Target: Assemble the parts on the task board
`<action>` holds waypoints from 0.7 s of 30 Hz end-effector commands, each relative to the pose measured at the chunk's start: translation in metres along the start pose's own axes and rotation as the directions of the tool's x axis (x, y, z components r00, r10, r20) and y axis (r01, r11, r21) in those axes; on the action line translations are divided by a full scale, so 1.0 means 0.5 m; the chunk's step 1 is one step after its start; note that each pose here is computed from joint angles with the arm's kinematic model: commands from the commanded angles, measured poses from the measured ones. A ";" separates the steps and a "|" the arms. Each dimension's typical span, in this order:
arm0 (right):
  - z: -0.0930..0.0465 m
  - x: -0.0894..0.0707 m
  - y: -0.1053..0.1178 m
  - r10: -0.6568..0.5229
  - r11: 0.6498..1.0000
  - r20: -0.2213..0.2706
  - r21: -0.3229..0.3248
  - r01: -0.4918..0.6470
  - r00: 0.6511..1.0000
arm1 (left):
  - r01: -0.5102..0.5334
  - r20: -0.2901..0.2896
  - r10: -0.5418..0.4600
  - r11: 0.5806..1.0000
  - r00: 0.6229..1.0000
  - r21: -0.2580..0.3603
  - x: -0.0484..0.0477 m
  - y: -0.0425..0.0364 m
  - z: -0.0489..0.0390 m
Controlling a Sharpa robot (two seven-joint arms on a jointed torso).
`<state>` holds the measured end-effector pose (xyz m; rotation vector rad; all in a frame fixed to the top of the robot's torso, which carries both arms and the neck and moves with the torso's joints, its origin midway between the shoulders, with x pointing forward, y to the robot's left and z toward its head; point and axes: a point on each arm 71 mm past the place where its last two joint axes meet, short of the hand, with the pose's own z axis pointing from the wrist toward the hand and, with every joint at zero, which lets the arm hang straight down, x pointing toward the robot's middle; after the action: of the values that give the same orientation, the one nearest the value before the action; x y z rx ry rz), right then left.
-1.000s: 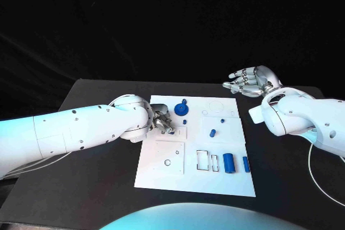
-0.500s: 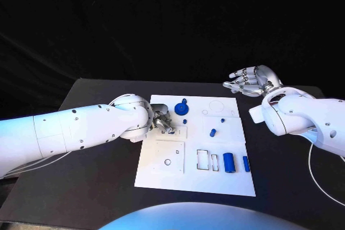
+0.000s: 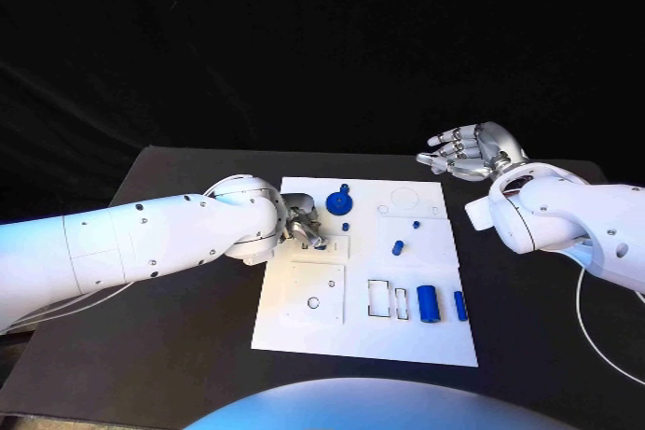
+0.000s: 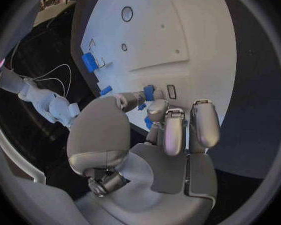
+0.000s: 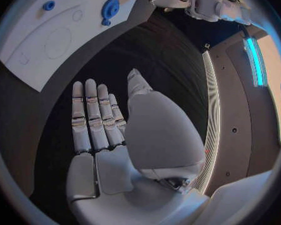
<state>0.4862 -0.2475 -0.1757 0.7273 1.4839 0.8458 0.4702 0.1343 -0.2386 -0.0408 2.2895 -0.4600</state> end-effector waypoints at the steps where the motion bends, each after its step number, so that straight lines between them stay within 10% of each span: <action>1: 0.000 0.003 0.002 -0.006 1.000 -0.014 -0.015 0.005 1.000 | -0.005 -0.029 0.005 1.000 1.000 -0.002 0.007 -0.001 0.003; 21: -0.001 0.004 0.000 -0.005 1.000 -0.017 -0.013 0.005 1.000 | -0.010 -0.051 0.010 1.000 0.999 -0.002 0.009 -0.005 0.006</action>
<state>0.4859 -0.2477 -0.1769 0.7279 1.4867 0.8453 0.4726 0.1334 -0.2393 -0.0407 2.3010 -0.4550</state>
